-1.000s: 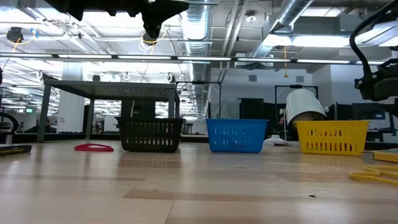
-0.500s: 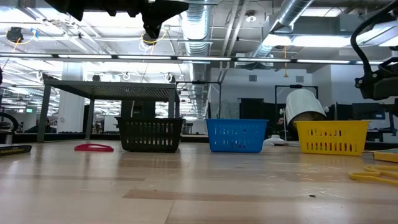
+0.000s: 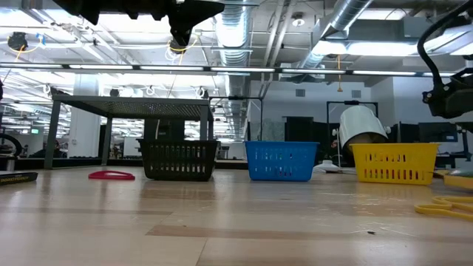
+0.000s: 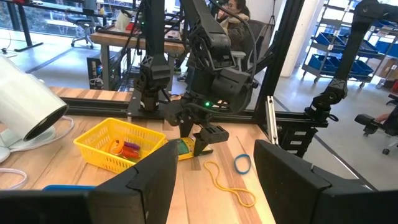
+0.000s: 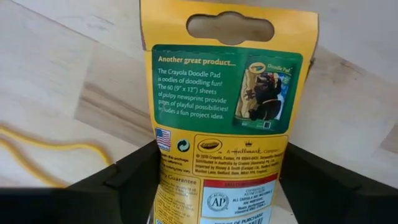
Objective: Pick & Place Office Desk Supplies
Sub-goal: Put the crayon box into the black basket
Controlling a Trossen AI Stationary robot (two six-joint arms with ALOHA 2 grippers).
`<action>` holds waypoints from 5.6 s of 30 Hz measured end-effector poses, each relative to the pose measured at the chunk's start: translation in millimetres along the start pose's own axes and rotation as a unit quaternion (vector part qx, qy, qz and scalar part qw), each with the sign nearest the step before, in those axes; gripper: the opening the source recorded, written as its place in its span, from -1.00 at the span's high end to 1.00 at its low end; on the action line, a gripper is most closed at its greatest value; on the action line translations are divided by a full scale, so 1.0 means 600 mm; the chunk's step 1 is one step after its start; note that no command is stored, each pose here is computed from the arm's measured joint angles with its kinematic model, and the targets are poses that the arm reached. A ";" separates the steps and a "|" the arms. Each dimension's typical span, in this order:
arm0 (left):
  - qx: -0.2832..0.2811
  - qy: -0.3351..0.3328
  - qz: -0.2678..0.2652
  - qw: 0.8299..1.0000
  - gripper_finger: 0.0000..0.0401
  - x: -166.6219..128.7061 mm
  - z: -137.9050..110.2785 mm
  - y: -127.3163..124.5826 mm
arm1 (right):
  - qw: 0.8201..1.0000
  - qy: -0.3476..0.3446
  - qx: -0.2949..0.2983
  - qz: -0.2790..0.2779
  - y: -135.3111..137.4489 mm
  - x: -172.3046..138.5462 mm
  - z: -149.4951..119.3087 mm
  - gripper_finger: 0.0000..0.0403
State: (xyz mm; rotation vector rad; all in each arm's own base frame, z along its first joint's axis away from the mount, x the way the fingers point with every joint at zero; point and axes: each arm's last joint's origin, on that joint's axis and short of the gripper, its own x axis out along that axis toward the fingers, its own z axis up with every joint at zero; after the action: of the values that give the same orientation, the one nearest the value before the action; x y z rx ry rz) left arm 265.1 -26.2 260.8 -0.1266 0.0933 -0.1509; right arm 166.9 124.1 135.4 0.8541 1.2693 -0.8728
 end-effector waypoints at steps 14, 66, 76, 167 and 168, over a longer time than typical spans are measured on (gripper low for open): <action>0.000 0.000 0.000 1.000 -0.04 0.000 0.000 0.000 | 1.000 -0.005 0.001 0.021 -0.001 -0.013 0.003 -0.37; 0.006 -0.006 0.090 0.996 -0.04 -0.042 0.029 0.057 | 0.899 -0.187 -0.070 0.390 0.025 -0.155 0.186 -0.37; 0.008 -0.074 0.068 0.995 -0.04 -0.109 0.080 0.027 | 0.870 -0.233 -0.142 0.411 0.068 -0.152 0.264 -0.37; -0.631 0.161 0.029 0.758 0.28 0.110 0.002 0.139 | 0.832 -0.241 -0.315 0.387 0.136 -0.142 0.283 -0.37; -0.631 0.161 0.028 0.759 0.32 0.110 0.002 0.138 | 0.832 -0.241 -0.315 0.388 0.136 -0.142 0.283 -0.37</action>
State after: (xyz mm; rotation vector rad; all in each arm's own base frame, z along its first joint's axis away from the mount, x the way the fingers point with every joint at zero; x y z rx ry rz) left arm 342.0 45.0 245.4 -1.4681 0.5437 -0.0223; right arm 304.5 11.9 241.9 0.4788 0.5822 0.0292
